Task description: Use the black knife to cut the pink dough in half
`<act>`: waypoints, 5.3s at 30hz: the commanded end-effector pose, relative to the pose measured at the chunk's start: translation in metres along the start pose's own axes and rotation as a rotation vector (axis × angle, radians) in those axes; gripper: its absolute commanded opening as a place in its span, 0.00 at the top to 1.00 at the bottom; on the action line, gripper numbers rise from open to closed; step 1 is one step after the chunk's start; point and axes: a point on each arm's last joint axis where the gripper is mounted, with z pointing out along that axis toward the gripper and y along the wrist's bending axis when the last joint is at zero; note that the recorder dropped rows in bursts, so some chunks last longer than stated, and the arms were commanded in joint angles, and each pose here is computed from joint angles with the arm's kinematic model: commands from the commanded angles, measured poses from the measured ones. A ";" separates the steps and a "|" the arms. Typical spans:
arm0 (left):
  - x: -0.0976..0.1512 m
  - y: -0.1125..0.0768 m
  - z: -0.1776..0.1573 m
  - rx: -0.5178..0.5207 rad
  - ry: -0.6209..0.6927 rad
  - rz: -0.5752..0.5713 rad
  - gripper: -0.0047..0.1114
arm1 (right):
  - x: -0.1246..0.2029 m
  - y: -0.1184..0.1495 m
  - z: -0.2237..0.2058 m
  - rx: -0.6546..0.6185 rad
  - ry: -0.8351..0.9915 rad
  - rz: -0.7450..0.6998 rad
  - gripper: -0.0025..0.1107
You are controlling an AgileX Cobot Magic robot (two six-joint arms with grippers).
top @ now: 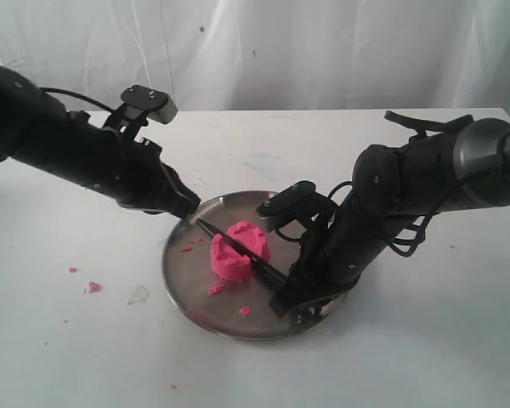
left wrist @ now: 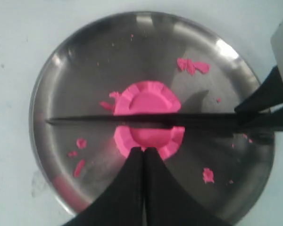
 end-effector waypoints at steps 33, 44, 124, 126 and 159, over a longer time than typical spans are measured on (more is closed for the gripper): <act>0.026 -0.031 -0.049 -0.026 -0.097 -0.354 0.96 | 0.006 0.001 0.003 -0.020 0.052 0.002 0.98; 0.026 -0.031 -0.049 -0.026 -0.097 -0.354 0.96 | 0.003 0.005 0.001 -0.050 0.056 0.026 0.98; 0.025 -0.031 -0.049 -0.019 -0.107 -0.370 0.96 | -0.015 0.020 -0.058 0.099 -0.111 0.120 0.98; 0.025 -0.031 -0.049 -0.019 -0.107 -0.370 0.96 | -0.016 0.022 -0.072 0.104 -0.154 0.111 0.98; 0.026 -0.033 -0.049 -0.003 -0.097 -0.369 0.96 | 0.007 -0.038 -0.078 0.408 -0.259 0.246 0.98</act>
